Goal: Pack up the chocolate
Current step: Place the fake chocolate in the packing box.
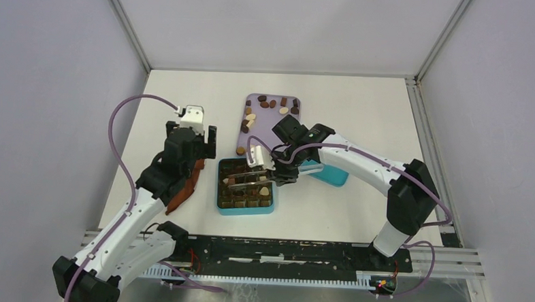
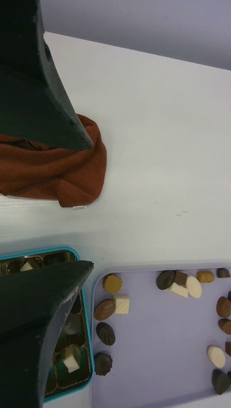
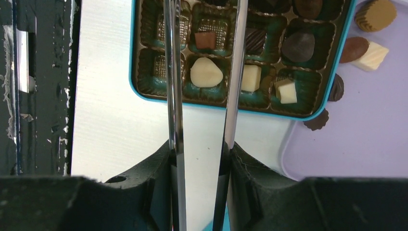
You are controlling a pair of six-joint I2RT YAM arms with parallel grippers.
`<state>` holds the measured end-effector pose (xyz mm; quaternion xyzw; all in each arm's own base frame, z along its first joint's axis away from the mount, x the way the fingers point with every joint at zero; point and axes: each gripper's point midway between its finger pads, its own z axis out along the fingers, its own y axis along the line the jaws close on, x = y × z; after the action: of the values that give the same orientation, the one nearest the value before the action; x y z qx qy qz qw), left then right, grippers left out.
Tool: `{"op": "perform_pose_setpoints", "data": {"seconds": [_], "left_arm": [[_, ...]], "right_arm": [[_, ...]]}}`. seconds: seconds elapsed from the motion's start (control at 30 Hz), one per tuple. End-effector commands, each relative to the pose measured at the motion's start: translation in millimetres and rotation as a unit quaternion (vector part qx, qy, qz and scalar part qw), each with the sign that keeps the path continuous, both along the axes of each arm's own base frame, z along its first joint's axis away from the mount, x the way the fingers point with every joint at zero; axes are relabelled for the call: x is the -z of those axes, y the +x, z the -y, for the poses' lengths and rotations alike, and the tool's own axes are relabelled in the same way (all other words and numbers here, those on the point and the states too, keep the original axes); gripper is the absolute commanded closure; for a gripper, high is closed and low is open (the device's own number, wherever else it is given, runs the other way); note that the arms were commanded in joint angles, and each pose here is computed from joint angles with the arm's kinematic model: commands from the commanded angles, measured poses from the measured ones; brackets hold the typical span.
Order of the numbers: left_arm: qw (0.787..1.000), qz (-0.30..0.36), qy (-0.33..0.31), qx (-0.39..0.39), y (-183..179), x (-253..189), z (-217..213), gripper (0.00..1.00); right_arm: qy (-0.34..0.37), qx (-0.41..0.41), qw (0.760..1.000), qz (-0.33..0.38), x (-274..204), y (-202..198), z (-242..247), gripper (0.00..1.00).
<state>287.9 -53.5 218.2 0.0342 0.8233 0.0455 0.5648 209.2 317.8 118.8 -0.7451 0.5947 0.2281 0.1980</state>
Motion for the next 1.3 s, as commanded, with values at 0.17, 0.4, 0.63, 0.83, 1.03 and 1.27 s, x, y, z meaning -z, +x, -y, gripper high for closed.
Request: {"op": "perform_pose_setpoints", "data": {"seconds": [0.17,0.4,0.63,0.83,1.03,1.27], "left_arm": [[0.999,-0.038,0.020,-0.004,18,19,5,0.13],[0.999,-0.042,0.029,-0.004,19,23,4,0.14],[0.999,-0.039,0.028,-0.005,17,21,3,0.14],[0.999,-0.039,0.028,-0.004,16,21,3,0.13],[0.999,-0.039,0.027,-0.004,16,21,3,0.13],[0.999,-0.040,0.028,-0.002,16,21,3,0.13]], "right_arm": [[0.019,-0.024,0.999,-0.010,-6,4,-11,0.80],[0.002,-0.016,1.000,-0.008,-4,7,-24,0.78],[-0.027,-0.002,1.000,0.014,0,9,-35,0.76],[-0.052,0.016,0.998,0.030,8,17,-36,0.73],[-0.060,0.022,0.997,0.037,11,17,-38,0.65],[-0.060,0.025,0.997,0.030,13,16,-40,0.51]]}}
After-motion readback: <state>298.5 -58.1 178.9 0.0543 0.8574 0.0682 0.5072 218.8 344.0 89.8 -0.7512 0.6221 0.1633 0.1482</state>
